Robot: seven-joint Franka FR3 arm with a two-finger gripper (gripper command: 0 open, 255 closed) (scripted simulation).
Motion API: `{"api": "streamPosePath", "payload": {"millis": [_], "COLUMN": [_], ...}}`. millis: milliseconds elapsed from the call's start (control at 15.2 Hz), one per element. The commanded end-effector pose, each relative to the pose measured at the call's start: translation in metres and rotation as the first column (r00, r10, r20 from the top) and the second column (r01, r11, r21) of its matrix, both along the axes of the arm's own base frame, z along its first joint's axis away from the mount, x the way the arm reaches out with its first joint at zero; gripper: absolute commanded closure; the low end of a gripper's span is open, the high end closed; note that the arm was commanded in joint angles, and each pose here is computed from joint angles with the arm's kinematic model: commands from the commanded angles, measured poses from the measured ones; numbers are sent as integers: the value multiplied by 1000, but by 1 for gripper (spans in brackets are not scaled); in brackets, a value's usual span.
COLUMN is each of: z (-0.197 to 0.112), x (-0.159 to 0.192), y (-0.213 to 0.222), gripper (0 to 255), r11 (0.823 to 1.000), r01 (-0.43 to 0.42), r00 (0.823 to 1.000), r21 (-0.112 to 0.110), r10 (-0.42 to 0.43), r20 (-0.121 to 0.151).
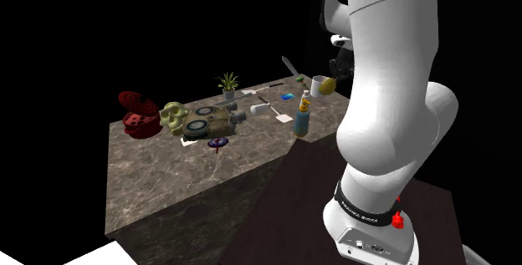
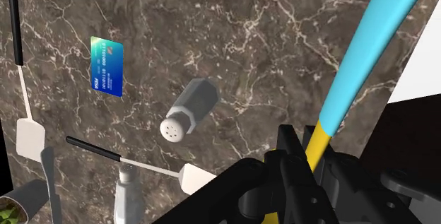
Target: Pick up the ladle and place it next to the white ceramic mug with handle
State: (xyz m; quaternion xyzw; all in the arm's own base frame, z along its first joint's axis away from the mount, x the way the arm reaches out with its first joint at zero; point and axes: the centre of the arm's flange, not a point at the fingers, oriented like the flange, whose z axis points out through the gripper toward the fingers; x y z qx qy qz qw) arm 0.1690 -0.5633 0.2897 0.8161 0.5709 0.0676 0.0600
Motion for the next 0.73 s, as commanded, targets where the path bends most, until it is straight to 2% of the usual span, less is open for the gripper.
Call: {"api": "streamPosePath", "payload": {"millis": [0, 660], "z": [-2, -55], "x": [-17, -17], "y": [-20, -20], "gripper": [255, 255], "r11": [1000, 1000], "r01": [-1, -1], "r00": [1000, 1000], "r21": [1, 1], "r10": [1, 1], "r20": [1, 1]}}
